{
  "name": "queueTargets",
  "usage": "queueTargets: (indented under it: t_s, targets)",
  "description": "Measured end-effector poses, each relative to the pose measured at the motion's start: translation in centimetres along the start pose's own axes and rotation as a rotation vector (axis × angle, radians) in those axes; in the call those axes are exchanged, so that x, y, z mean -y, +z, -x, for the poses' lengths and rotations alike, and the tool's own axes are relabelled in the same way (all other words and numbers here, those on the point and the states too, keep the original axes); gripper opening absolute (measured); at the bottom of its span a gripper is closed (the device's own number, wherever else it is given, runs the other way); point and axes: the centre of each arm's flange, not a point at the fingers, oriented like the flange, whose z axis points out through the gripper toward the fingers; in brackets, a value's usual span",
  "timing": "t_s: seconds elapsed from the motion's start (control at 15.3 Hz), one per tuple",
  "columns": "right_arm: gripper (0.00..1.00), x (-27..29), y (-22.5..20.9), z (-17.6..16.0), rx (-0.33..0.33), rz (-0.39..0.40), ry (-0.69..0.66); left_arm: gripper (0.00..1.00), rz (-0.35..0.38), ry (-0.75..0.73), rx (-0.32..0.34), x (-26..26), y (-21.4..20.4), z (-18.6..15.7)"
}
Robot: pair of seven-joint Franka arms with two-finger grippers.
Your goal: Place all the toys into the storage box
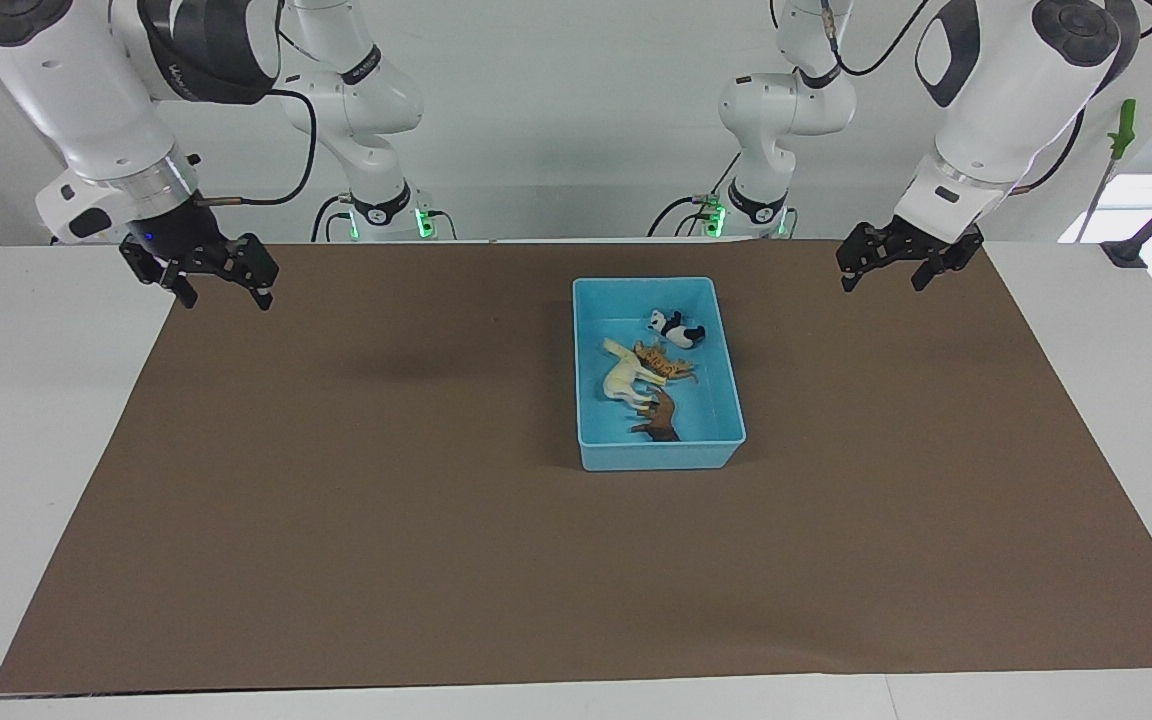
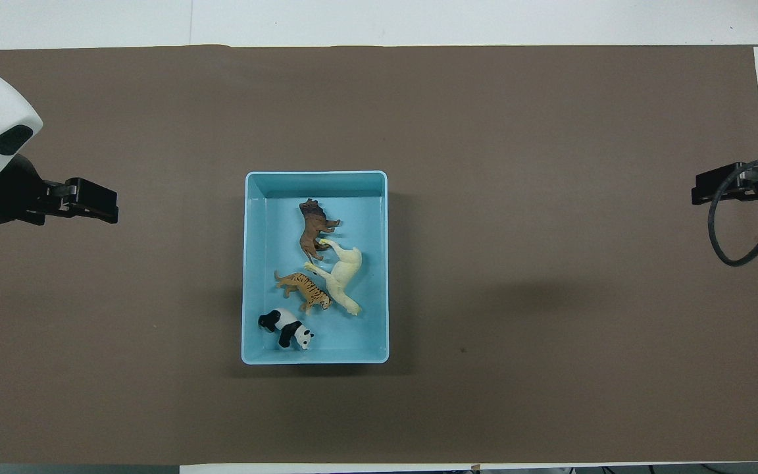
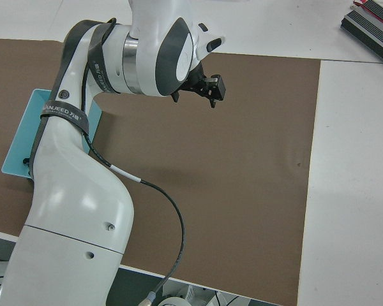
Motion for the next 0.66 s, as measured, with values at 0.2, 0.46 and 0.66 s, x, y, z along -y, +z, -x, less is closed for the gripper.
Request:
queueTargets:
  t_s: [0.2,0.46,0.66]
  targets:
    - [1.0,0.03,0.14,0.04,0.005,0.0,-0.001,1.0,0.0,0.0,0.0,0.0,0.0,0.0]
    - [1.0,0.05,0.48,0.12,0.014,0.001,-0.001,1.0,0.0,0.001,0.0,0.0,0.0,0.0]
    - [1.0,0.1,0.58,0.24,0.024,0.001,-0.002,1.0,0.0,0.001,0.001,0.0,0.05,0.0]
